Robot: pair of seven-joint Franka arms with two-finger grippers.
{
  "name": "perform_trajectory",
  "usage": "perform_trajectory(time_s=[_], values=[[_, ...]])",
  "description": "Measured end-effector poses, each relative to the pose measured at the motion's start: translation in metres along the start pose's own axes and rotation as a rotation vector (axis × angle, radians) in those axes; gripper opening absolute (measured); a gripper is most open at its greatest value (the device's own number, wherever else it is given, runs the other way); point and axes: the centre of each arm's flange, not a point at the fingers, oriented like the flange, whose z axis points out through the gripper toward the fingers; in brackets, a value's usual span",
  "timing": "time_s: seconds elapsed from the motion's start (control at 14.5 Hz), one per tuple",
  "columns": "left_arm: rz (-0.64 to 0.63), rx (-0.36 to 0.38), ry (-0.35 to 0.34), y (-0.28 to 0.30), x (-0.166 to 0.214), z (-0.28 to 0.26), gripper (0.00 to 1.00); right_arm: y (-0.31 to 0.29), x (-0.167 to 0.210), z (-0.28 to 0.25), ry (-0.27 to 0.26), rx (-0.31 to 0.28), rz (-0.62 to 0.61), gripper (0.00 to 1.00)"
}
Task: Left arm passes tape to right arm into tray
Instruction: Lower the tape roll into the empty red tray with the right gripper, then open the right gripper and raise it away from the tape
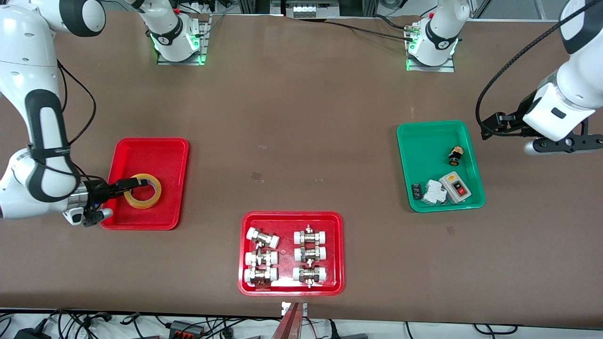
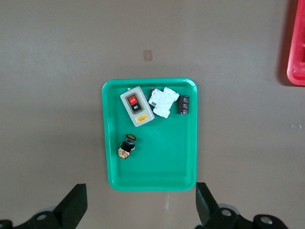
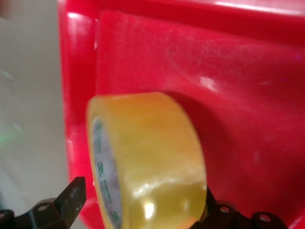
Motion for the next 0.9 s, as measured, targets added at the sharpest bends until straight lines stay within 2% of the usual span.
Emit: perform_trajectory(time_s=[0.21,0.34,0.48,0.9], values=[[-0.004,-0.002,0.025,-0.002,-0.015,0.007,1.0,-0.034,0.016,-0.007,-0.058,-0.137,-0.064,1.0],[-0.015,-0.026,0.029,-0.004,-0.017,0.007,1.0,-0.058,0.022,-0.018,-0.084,-0.223,-0.034,1.0],[-0.023,-0.035,0.037,-0.007,-0.015,0.007,1.0,-0.075,0.023,-0.033,-0.089,-0.286,-0.009,1.0],[-0.021,-0.04,0.055,-0.006,-0.014,0.005,1.0,-0.106,0.008,-0.097,-0.025,-0.34,-0.015,1.0]])
